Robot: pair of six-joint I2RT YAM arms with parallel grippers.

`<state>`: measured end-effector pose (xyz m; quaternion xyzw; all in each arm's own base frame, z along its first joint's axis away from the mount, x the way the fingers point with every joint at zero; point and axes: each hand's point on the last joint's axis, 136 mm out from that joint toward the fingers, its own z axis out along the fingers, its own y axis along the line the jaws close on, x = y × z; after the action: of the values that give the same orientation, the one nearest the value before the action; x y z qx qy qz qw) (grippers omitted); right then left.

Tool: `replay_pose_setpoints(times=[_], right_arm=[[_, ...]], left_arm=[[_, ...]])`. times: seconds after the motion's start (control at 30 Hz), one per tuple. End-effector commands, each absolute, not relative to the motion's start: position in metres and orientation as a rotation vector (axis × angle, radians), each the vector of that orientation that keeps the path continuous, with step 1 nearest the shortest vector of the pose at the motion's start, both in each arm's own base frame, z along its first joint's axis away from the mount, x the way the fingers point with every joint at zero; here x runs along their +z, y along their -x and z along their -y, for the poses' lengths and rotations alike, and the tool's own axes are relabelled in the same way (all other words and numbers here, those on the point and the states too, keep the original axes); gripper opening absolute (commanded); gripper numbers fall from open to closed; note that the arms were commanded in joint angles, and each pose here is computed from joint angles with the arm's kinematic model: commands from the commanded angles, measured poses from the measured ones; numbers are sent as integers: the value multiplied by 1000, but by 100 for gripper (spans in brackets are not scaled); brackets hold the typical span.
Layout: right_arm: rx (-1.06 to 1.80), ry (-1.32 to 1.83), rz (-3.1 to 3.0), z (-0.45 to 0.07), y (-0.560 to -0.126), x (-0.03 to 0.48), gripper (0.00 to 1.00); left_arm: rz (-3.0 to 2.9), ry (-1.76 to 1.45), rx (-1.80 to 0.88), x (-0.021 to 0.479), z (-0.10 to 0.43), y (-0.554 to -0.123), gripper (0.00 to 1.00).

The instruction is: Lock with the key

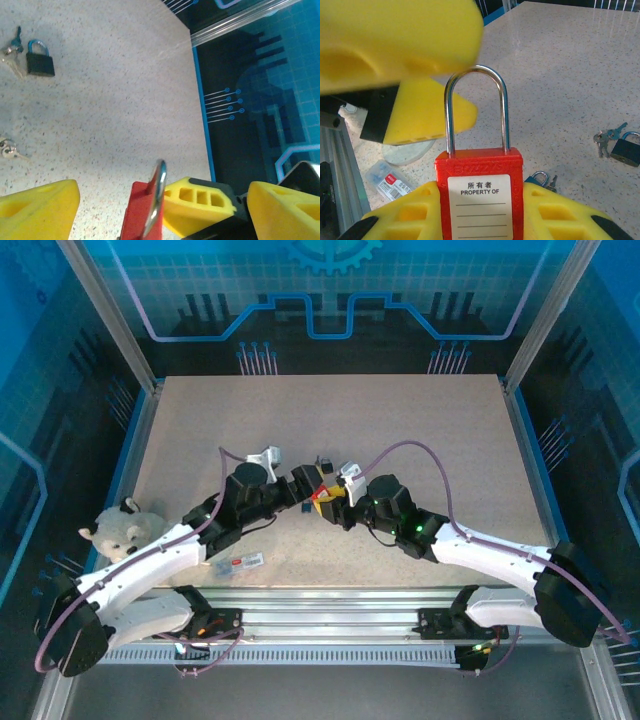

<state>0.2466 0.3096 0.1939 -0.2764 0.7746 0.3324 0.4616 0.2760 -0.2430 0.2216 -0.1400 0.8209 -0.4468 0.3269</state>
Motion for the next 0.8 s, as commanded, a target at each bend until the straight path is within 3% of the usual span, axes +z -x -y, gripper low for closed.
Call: replay_pose_setpoints(times=[0.0, 0.5, 0.77], right_arm=[[832, 698, -1833, -318, -246, 218, 0], [823, 699, -1828, -321, -247, 221, 0], [826, 709, -1833, -324, -246, 220, 0]], left_arm=[[-2202, 310, -1178, 225, 250, -271, 86], [-2316, 274, -1190, 202, 262, -265, 64], [-2320, 267, -1197, 203, 264, -265, 48]])
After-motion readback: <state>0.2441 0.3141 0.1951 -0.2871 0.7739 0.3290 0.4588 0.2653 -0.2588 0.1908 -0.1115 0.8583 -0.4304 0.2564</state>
